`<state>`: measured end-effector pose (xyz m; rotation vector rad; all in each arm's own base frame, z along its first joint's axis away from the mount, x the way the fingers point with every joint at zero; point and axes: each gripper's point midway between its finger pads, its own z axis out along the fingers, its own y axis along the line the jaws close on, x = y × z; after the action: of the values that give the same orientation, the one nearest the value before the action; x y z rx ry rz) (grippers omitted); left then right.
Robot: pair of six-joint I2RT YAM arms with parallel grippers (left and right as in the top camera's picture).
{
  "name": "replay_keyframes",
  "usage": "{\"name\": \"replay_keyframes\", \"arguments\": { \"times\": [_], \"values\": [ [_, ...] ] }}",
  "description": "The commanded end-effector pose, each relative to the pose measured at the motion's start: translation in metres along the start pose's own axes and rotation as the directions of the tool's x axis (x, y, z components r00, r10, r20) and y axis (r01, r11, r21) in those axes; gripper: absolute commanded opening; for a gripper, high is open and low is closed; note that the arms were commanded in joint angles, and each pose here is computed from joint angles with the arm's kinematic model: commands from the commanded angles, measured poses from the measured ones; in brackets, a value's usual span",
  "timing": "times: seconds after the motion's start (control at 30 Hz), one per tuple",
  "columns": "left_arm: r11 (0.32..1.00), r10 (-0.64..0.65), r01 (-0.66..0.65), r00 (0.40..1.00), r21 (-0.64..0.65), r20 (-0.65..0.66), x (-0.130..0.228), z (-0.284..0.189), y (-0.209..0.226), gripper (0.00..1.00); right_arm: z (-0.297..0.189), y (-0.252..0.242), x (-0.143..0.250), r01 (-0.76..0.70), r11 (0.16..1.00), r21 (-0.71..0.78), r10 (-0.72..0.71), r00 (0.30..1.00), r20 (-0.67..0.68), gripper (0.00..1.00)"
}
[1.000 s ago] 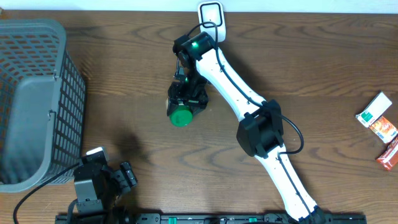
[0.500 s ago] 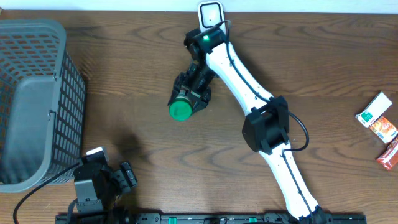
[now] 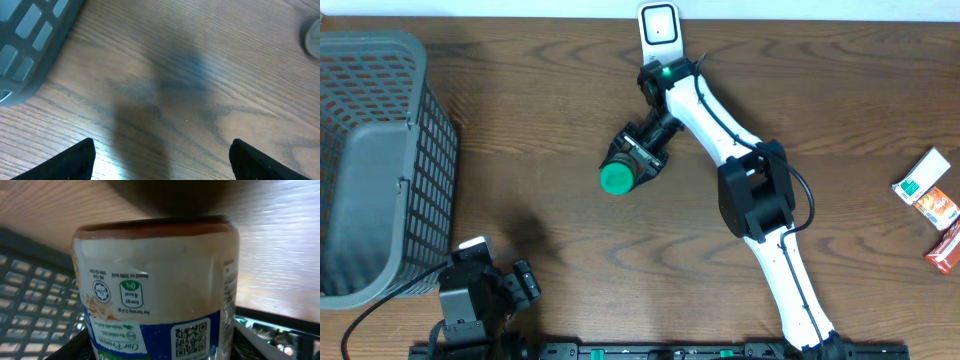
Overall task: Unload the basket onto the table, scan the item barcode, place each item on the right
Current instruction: 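Set the green jar upright on the table and open the gripper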
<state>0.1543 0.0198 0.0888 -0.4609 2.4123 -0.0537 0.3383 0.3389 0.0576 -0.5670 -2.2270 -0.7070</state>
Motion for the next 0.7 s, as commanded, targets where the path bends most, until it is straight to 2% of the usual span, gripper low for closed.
{"name": "replay_keyframes", "arguments": {
  "times": [0.0, 0.07, 0.17, 0.23, 0.37, 0.57, 0.67],
  "values": [
    [1.000, 0.005, -0.005, 1.000, 0.009, 0.004, -0.001, -0.002, -0.002, 0.86, -0.011, 0.020, 0.031, -0.009, 0.995, -0.103, -0.002, 0.995, -0.104, 0.50],
    [1.000, 0.005, -0.005, 1.000, 0.009, 0.004, -0.001, -0.002, -0.002, 0.86, -0.011, 0.020, 0.031, -0.013, 0.994, -0.105, 0.001, 0.994, -0.106, 0.57],
    [1.000, 0.005, -0.005, 1.000, 0.009, 0.004, -0.001, -0.002, -0.002, 0.86, -0.013, 0.020, 0.031, -0.038, 0.993, -0.110, 0.025, 0.993, -0.113, 0.82],
    [1.000, 0.005, -0.005, 1.000, 0.010, 0.003, -0.001, -0.002, -0.002, 0.86, -0.014, 0.020, 0.030, -0.059, 0.992, -0.110, 0.046, 0.992, -0.114, 0.88],
    [1.000, 0.005, -0.005, 1.000, 0.010, 0.003, -0.001, -0.002, -0.002, 0.86, -0.020, 0.022, 0.023, -0.073, 0.989, -0.129, 0.060, 0.993, -0.103, 0.91],
    [1.000, 0.005, -0.005, 1.000, 0.009, 0.004, -0.001, -0.002, -0.002, 0.86, -0.034, 0.019, -0.001, -0.017, 0.990, -0.142, 0.015, 1.000, -0.011, 0.93],
    [1.000, 0.005, -0.005, 1.000, 0.009, 0.004, -0.001, -0.002, -0.002, 0.86, -0.042, 0.020, 0.001, 0.035, 0.989, -0.144, -0.034, 0.999, 0.011, 0.94]
  ]
}}
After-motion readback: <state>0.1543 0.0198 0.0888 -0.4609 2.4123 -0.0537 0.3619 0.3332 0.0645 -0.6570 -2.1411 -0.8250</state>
